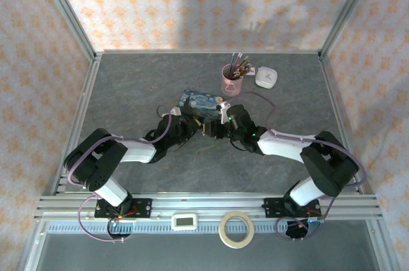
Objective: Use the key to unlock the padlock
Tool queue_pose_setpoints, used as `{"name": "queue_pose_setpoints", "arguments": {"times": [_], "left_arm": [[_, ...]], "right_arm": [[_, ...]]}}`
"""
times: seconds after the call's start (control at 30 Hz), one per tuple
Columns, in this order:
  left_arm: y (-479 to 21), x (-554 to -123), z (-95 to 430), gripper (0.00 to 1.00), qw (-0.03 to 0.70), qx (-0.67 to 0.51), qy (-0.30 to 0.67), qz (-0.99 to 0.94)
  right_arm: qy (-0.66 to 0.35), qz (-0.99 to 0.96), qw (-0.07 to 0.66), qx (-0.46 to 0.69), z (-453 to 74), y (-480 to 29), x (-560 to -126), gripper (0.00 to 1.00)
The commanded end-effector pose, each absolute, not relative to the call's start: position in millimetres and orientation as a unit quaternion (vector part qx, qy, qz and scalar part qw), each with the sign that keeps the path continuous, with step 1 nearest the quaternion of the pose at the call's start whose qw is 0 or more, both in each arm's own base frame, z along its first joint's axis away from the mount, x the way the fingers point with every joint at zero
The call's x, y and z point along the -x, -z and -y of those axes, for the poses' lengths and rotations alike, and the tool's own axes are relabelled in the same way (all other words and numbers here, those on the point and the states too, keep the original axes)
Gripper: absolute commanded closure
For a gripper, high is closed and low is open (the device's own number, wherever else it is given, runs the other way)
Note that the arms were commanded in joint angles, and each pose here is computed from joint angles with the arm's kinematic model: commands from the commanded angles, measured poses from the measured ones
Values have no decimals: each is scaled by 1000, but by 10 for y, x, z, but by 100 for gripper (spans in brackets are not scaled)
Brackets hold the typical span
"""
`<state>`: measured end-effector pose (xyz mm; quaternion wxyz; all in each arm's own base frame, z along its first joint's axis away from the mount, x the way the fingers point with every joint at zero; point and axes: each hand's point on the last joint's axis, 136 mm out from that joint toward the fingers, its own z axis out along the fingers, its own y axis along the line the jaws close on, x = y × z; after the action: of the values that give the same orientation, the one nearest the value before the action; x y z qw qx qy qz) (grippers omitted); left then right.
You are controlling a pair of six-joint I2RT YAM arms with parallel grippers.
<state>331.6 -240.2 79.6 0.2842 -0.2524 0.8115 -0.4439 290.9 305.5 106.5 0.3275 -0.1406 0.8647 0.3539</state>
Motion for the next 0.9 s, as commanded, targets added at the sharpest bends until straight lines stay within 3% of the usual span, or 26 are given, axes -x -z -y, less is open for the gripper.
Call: {"name": "queue_pose_setpoints", "arguments": {"times": [0.0, 0.37, 0.87], "left_arm": [[-1108, -3365, 2470, 100, 305, 244, 475, -789], [-1185, -3348, 2475, 100, 307, 238, 480, -787], [-1237, -3340, 2449, 100, 314, 238, 480, -783]], "right_arm": [[-321, -860, 351, 185, -3178, -1083, -2980, 62], [-240, -873, 350, 241, -3171, -868, -3051, 62], [-226, -869, 349, 268, -3101, -815, -2880, 65]]}}
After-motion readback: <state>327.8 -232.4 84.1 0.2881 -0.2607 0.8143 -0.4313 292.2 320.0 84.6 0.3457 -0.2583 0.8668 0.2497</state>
